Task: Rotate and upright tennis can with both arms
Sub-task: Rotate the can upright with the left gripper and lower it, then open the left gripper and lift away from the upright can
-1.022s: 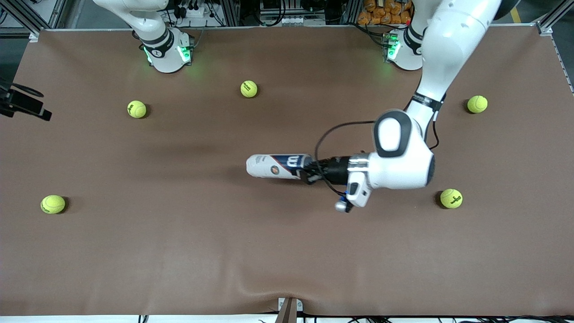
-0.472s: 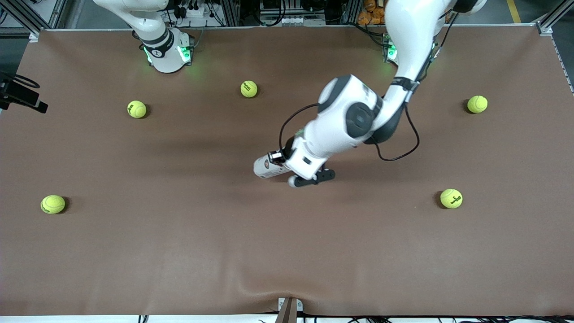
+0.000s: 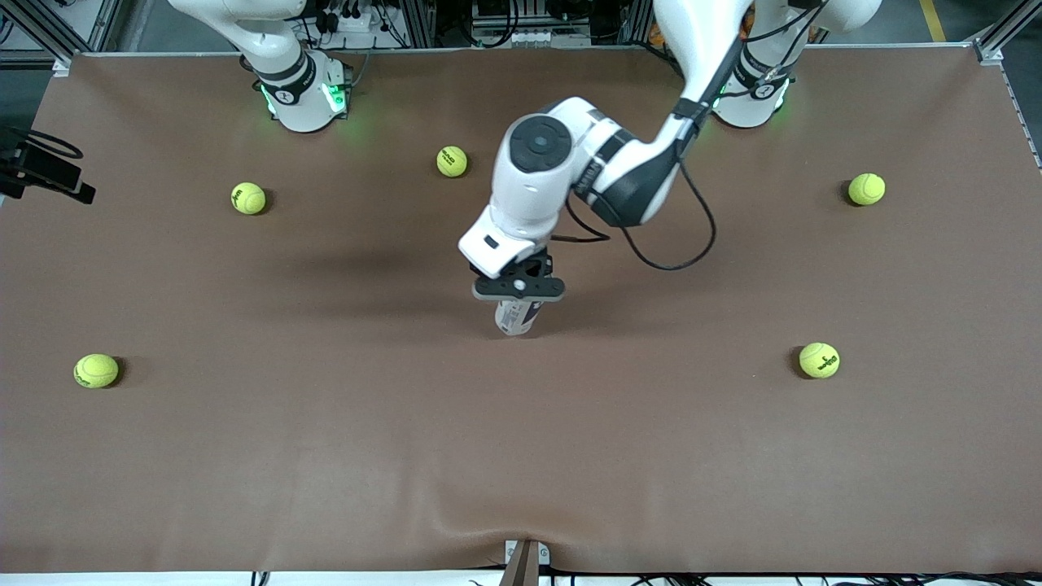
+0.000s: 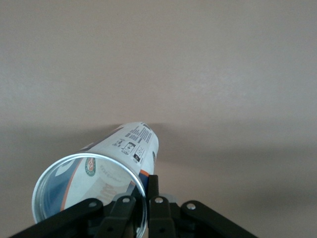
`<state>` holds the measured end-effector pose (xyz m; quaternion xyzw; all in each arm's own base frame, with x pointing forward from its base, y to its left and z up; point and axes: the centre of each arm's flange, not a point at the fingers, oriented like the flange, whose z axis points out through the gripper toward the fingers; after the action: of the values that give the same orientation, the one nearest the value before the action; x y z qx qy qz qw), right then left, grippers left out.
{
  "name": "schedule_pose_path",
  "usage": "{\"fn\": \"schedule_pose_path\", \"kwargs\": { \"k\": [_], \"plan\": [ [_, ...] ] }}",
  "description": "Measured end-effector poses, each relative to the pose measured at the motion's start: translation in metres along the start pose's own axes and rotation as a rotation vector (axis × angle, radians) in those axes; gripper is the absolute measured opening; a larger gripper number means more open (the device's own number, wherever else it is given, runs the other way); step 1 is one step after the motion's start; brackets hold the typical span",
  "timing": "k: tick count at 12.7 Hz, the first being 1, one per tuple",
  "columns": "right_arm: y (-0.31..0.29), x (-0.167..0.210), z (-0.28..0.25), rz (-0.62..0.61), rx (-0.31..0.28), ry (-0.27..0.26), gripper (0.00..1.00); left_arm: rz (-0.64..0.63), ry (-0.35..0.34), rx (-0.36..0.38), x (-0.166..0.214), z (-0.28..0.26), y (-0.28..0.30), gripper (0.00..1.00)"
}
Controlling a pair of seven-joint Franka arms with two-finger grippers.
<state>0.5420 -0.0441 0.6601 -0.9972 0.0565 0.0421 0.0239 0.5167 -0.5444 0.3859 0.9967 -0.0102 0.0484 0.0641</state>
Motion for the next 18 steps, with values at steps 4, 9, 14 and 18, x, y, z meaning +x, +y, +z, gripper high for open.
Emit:
{"fn": "schedule_pose_path", "kwargs": {
  "k": [4,9,14,18],
  "plan": [
    [0.011,-0.005,-0.007,0.016,-0.005,0.011,1.0,0.089,0.008,0.044,-0.011,0.02,0.01,0.04],
    [0.011,-0.021,-0.022,0.006,-0.048,0.019,1.0,0.114,0.016,0.045,-0.007,0.02,0.008,0.44],
    [0.011,-0.021,-0.021,0.005,-0.052,0.019,1.0,0.096,0.065,0.026,0.009,-0.008,0.004,0.98],
    [0.01,-0.02,-0.021,0.003,-0.052,0.019,1.0,0.061,0.155,0.011,0.042,-0.114,-0.036,1.0]
  ]
}}
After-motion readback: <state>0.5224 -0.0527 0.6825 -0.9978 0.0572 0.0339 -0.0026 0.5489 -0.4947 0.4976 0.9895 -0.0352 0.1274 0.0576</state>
